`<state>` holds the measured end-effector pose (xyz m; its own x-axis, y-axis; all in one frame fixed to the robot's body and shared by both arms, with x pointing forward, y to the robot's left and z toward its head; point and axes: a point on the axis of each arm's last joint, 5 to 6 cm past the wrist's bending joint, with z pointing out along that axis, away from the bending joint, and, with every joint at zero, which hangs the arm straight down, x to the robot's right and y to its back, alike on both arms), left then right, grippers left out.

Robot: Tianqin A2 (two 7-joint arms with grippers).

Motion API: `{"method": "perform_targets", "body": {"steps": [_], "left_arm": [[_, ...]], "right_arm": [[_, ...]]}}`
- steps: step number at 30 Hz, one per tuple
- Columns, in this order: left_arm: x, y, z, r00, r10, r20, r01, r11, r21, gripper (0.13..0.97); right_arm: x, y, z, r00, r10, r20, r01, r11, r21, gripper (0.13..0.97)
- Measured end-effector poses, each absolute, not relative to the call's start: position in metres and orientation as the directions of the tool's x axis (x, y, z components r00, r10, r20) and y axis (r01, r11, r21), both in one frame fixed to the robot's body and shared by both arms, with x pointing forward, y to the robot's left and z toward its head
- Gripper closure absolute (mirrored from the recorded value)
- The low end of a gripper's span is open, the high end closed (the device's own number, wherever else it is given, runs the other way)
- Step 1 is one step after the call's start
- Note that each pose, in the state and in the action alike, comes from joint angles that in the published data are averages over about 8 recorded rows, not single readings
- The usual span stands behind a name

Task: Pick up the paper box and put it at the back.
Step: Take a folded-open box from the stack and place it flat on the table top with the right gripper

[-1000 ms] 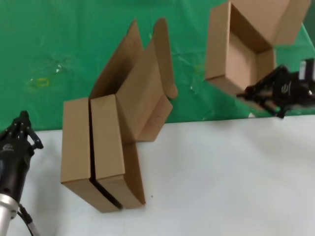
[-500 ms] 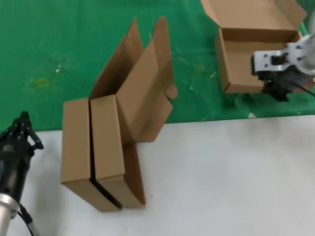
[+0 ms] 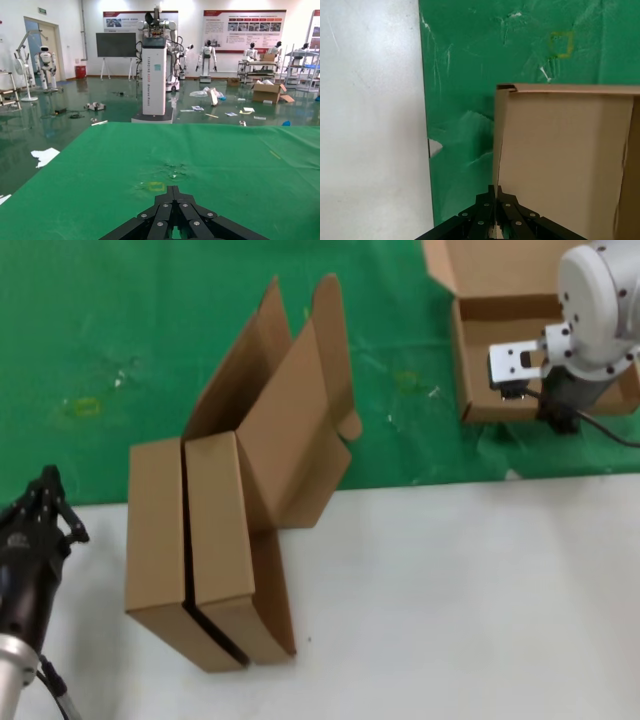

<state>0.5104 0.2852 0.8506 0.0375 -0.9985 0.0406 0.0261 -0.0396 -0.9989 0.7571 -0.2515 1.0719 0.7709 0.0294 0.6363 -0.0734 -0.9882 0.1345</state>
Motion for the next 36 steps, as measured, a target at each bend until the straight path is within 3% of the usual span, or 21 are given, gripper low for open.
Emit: {"method": "perform_targets", "body": {"steps": [15,36], "left_arm": [[0.51,0.285,0.851,0.038,-0.998,0.041,0.026,-0.04,-0.999,0.953],[0.51,0.285,0.851,0.038,-0.998,0.041,0.026,-0.04,-0.999,0.953]], "right_arm": [[0.77,-0.282,1.059,0.765,0.021,0.644,-0.071,-0.991,0.117,0.947],[0.772,-0.283,1.062,0.737,-0.009,0.676,-0.072,-0.995,0.064,0.947]]}}
